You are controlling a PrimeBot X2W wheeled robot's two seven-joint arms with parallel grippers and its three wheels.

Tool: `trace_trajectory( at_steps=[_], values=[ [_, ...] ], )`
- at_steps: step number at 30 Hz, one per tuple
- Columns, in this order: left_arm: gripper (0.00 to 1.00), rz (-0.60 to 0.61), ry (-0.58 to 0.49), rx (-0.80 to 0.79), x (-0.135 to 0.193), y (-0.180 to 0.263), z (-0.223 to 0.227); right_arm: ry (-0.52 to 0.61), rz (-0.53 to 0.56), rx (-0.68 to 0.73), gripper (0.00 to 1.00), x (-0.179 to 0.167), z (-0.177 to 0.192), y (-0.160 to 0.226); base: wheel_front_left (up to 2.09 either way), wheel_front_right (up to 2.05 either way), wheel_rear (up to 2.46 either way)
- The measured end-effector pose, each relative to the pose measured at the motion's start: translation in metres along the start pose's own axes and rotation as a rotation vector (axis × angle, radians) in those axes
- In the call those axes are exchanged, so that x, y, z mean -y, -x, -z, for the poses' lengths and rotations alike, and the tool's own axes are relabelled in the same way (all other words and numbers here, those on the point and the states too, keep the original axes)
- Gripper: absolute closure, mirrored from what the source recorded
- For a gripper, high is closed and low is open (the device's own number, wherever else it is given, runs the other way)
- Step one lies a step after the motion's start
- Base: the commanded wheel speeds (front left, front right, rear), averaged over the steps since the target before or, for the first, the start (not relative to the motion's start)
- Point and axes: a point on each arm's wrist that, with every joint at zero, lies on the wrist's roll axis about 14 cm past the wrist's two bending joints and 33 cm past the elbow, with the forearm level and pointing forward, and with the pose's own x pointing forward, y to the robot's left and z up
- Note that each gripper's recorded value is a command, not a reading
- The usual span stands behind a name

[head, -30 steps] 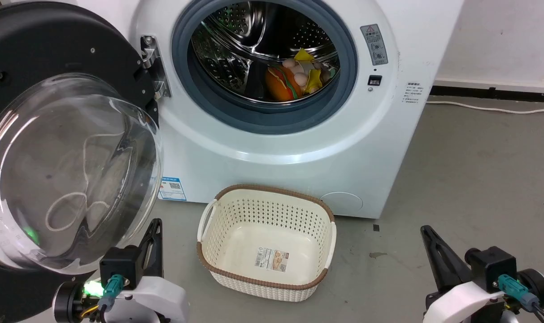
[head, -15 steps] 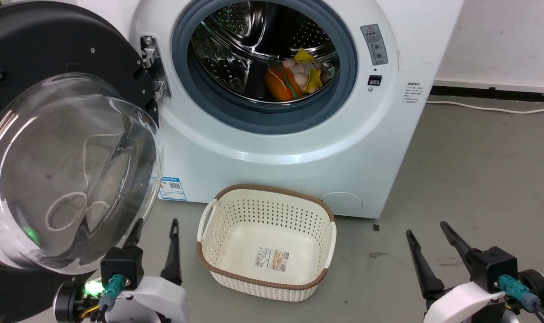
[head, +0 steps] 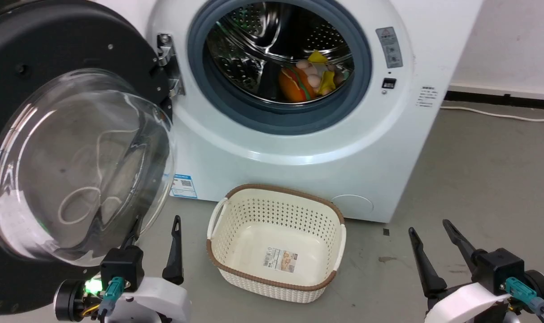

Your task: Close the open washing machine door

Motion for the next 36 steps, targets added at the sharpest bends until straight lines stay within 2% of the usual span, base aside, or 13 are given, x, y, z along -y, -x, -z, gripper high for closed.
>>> trace_trajectory(
  at_steps=[36],
  values=[
    [0.0, -0.242, -0.02, 0.073, -0.075, 0.054, -0.011, -0.046, -0.316, 0.037, 0.0, -0.105, 0.002, -0.028, 0.0, 0.0, 0.0]
  ],
)
